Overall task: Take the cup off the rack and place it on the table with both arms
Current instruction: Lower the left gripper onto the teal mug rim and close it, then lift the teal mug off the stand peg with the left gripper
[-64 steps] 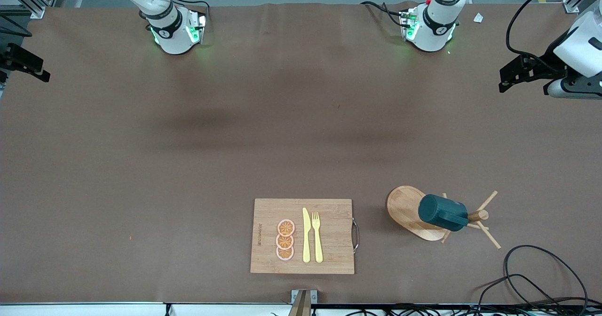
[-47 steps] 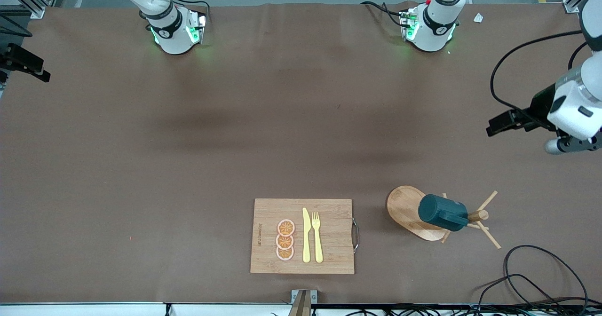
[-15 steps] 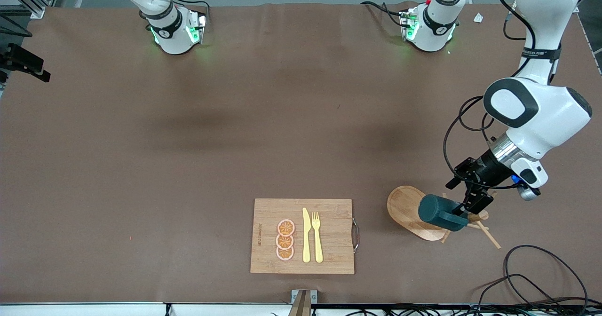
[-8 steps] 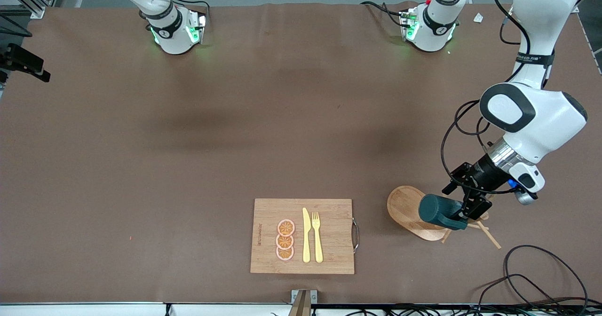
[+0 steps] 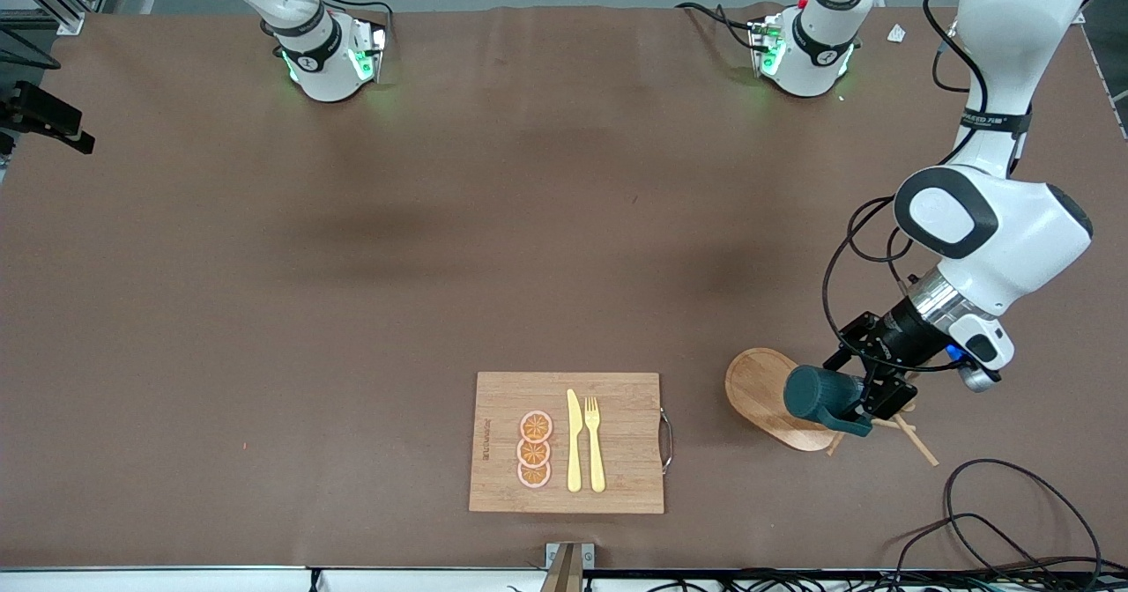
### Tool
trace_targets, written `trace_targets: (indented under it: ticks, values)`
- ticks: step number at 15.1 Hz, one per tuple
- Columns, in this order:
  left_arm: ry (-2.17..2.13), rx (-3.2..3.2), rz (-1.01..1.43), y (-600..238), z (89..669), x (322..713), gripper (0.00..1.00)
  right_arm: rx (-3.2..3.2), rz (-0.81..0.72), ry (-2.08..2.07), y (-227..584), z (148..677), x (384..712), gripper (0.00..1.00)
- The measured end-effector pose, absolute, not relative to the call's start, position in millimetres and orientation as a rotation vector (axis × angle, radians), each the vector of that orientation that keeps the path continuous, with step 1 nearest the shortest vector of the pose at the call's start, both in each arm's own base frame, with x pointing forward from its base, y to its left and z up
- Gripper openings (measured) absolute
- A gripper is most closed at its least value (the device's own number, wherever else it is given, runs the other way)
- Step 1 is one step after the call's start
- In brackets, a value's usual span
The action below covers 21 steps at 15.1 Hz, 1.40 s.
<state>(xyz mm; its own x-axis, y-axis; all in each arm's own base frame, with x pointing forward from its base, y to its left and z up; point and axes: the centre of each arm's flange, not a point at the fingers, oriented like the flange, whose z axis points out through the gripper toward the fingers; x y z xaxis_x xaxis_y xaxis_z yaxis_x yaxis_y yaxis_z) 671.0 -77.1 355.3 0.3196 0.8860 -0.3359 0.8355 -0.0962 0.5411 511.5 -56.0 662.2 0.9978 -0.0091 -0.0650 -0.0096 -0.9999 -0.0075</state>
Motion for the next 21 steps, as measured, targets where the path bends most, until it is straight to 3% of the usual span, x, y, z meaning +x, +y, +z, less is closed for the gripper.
trace_targets:
  ticks: [7, 9, 21]
  values:
    - [1.522, 1.935, 0.094, -84.8, 342.1, 672.7, 0.98, -3.132, 0.102, 0.014, -56.0, 662.2, 511.5, 1.0]
    - [1.52, 1.933, 0.098, -85.3, 342.7, 673.6, 0.88, -3.132, 0.102, 0.014, -55.9, 662.2, 511.5, 1.0]
    - [1.427, 1.926, 0.067, -155.8, 381.2, 666.4, 0.88, -3.132, 0.102, 0.014, -55.9, 662.2, 511.5, 1.0]
